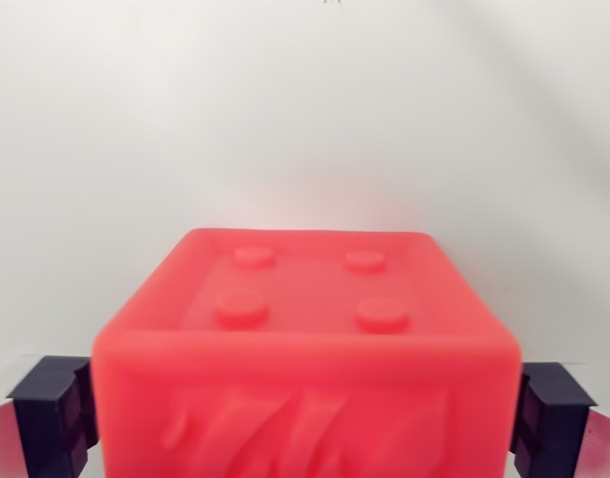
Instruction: Destack cube
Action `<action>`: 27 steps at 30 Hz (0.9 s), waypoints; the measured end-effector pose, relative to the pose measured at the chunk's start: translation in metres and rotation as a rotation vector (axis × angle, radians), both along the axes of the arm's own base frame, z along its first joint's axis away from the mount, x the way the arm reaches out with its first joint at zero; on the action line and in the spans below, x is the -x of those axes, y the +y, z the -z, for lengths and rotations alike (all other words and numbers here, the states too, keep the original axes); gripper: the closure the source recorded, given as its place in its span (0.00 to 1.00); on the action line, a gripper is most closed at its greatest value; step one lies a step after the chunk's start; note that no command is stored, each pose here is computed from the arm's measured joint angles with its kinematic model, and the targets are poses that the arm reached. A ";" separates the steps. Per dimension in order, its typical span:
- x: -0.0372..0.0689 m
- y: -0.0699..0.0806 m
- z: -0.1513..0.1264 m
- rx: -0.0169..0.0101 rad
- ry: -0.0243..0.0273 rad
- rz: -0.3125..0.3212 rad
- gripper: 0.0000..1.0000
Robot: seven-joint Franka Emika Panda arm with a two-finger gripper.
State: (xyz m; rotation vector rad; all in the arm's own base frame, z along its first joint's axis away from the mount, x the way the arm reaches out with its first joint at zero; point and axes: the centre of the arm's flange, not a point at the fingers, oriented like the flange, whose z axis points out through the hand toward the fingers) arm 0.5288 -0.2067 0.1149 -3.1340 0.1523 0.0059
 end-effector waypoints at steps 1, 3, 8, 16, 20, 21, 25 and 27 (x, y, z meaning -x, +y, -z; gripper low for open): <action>0.000 0.000 0.000 0.0000 0.0000 0.000 0.00; 0.000 0.000 0.000 0.0000 0.0001 0.000 0.00; 0.000 0.000 0.000 -0.0001 0.0002 0.000 0.00; -0.001 0.000 -0.010 0.0015 -0.0021 0.000 0.00; -0.001 0.000 -0.018 0.0025 -0.0033 0.000 0.00; -0.001 0.000 -0.021 0.0025 -0.0028 0.000 0.00; -0.001 -0.001 -0.030 0.0031 -0.0026 0.000 0.00; -0.001 -0.001 -0.036 0.0033 -0.0022 -0.001 0.00</action>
